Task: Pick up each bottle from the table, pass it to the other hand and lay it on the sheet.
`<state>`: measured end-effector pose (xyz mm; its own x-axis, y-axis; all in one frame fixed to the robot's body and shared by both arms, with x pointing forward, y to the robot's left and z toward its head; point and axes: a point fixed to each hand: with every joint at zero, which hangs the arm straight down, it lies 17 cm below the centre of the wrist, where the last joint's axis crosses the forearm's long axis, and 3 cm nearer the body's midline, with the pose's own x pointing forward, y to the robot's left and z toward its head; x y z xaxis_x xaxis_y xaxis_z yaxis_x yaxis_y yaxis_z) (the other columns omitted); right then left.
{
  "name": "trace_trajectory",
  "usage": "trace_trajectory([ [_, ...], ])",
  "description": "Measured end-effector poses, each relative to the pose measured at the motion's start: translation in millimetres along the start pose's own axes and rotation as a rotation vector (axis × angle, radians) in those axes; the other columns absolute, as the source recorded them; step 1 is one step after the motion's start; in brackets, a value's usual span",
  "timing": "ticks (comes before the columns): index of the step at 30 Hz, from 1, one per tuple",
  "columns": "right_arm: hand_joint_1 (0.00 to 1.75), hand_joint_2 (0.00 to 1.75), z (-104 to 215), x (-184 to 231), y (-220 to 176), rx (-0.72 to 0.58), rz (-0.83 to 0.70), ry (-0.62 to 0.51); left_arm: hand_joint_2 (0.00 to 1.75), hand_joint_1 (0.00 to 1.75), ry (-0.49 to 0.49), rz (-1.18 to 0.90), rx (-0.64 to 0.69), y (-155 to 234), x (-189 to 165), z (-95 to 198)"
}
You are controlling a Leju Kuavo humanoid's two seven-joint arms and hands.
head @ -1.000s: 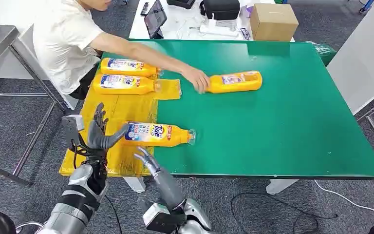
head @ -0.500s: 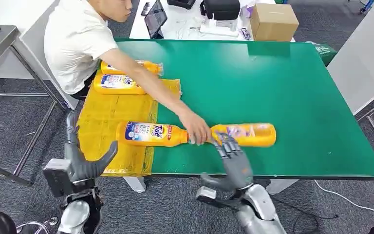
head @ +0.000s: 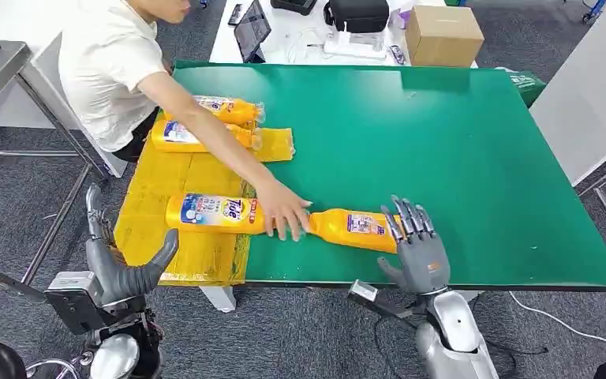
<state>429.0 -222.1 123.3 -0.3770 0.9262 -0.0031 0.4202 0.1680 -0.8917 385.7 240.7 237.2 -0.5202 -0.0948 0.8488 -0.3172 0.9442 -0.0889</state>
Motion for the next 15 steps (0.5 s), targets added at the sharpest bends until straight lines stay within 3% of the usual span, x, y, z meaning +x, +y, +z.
trace_trajectory([
  [6,0.00,1.75,-15.1,-30.4,10.9,0.022,-0.019,0.089,1.75,0.00,0.016,0.024,-0.009,-4.0,-1.3,0.1],
  [15,0.00,1.75,-7.4,-68.6,63.0,0.172,-0.092,0.196,1.75,0.00,0.044,0.048,-0.037,-12.1,-6.2,-0.1],
])
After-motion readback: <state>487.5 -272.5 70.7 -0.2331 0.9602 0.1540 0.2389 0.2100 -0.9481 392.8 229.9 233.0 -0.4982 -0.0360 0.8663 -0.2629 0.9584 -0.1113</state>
